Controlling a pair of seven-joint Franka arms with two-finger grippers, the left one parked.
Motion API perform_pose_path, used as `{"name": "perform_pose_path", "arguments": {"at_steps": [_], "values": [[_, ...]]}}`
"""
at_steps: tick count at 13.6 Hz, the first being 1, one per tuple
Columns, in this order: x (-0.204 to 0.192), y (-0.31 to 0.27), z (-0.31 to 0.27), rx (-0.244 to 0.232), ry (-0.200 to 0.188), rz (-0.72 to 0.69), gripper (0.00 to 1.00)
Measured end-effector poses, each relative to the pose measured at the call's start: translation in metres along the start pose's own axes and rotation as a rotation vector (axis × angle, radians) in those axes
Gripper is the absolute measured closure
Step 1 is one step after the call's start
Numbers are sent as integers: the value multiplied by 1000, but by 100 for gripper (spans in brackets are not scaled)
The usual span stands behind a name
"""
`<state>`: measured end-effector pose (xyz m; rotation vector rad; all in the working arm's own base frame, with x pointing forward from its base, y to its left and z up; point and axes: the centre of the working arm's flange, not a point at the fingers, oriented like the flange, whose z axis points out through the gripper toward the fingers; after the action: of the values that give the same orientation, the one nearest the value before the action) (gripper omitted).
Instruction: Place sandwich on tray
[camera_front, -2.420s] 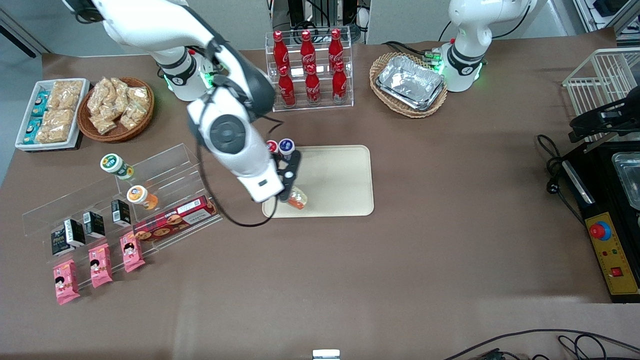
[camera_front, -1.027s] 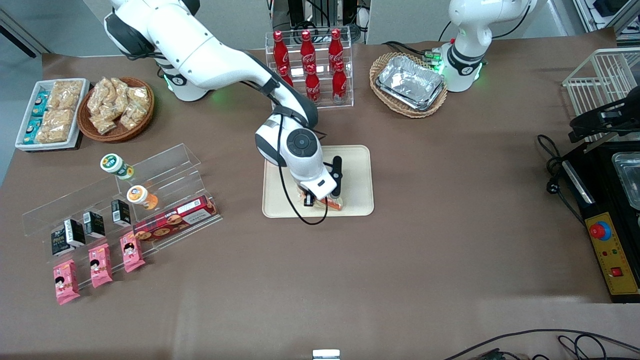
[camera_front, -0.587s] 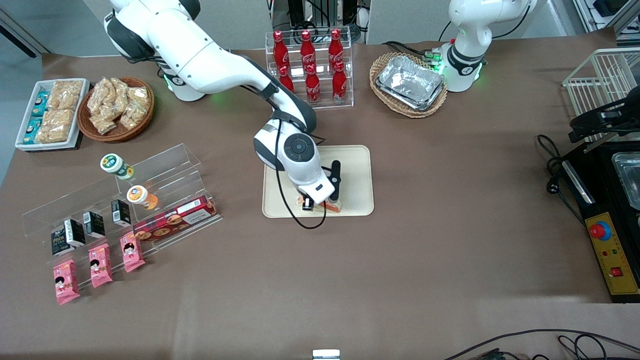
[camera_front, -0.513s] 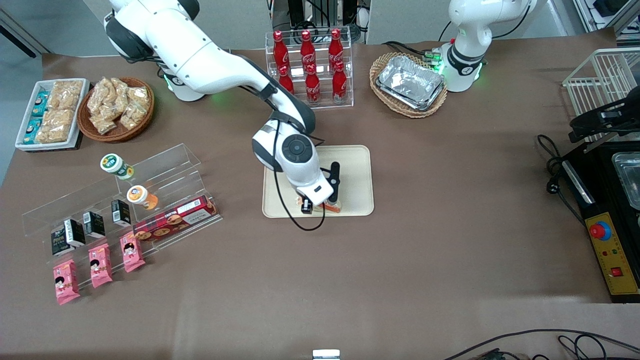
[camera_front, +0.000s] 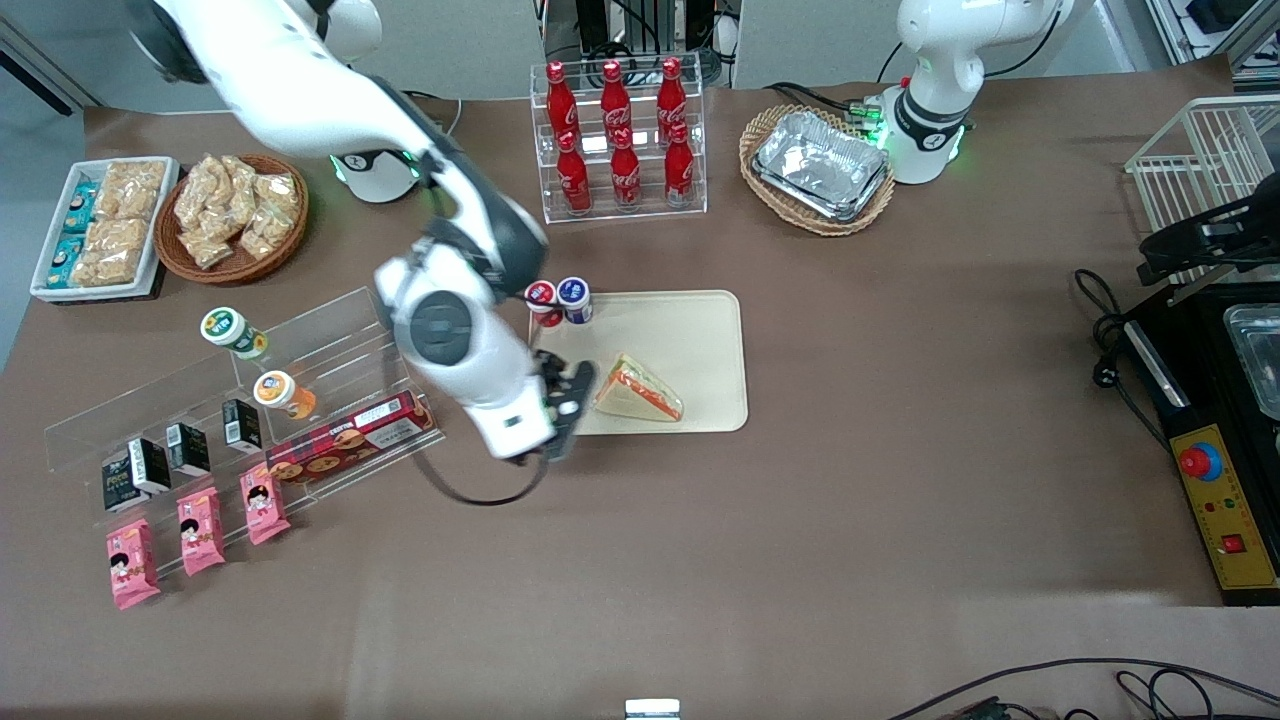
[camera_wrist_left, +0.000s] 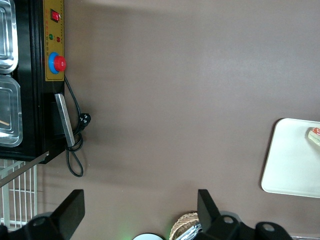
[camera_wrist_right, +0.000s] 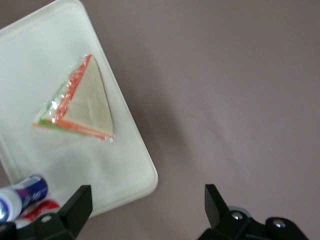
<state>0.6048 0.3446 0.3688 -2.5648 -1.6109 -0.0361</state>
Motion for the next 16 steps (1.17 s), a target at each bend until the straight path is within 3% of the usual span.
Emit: {"name": "perform_pose_path", "arguments": {"at_steps": [4, 8, 12, 16], "values": [[-63, 49, -73, 32, 23, 148, 0], [-128, 84, -122, 24, -12, 288, 0], [-220, 116, -181, 13, -40, 478, 0], [-286, 130, -223, -8, -34, 637, 0]]}}
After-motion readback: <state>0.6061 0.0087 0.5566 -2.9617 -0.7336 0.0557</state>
